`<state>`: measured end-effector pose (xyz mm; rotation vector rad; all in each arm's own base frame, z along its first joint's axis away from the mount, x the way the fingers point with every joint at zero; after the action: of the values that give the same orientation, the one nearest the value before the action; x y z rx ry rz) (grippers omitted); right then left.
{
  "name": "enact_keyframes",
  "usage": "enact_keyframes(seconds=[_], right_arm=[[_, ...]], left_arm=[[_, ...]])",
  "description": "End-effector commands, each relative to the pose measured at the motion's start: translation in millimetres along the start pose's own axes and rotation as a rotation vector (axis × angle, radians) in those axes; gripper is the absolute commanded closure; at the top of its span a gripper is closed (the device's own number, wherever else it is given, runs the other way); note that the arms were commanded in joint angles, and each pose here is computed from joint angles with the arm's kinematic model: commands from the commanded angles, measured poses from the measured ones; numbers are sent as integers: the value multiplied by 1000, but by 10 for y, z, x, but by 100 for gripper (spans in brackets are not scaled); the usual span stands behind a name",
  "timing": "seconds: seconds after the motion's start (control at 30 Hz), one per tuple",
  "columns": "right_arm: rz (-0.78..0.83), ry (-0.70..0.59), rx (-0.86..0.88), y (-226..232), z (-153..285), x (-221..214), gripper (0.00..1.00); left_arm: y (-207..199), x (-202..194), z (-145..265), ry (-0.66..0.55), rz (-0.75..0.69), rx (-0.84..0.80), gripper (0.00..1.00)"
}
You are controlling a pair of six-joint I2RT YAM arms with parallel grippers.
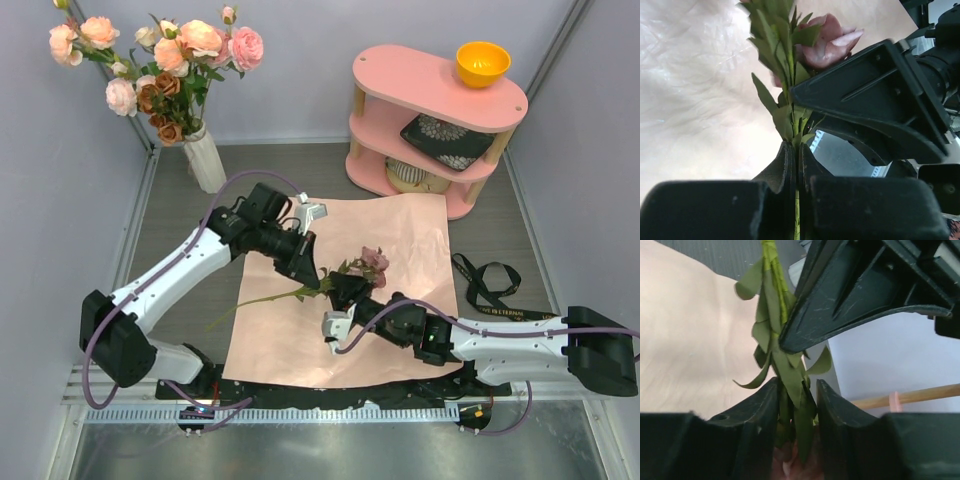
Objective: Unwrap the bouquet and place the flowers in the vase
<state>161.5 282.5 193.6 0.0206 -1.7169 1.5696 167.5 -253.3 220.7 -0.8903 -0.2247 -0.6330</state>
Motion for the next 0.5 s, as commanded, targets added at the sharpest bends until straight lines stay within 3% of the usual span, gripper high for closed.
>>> enact_keyframes(seconds=[0.0,0.03,0.23,0.37,0.47], right_arm=[[-151,-51,-209,-399,22,183,50],[-228,-49,-243,-428,27,177,38],[-557,-72,-560,-915,297,158,14],[-879,-141,-605,-1142,354,312,10],[-990,-119,-473,-1101,171,483,10]], left_arm=[[-153,253,196,-138,-130,62,100],[-124,285,238,-168,-137,108,100],[95,539,778,-491,-176,471,100],[25,775,1277,-845,-163,587,100],[-74,853,1514,-1079,-102,550,100]])
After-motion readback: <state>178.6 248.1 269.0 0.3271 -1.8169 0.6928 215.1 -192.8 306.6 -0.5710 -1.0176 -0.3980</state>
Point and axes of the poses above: each gripper's point midway between its finger pads, its own z axis back along the fingers, its own y axis along the line the jaws close on, x = y × z, the point moved 3 cm from there along z, back along the fingers, and after that the axes turned 1 degree about -z, right-handed, at the moved point
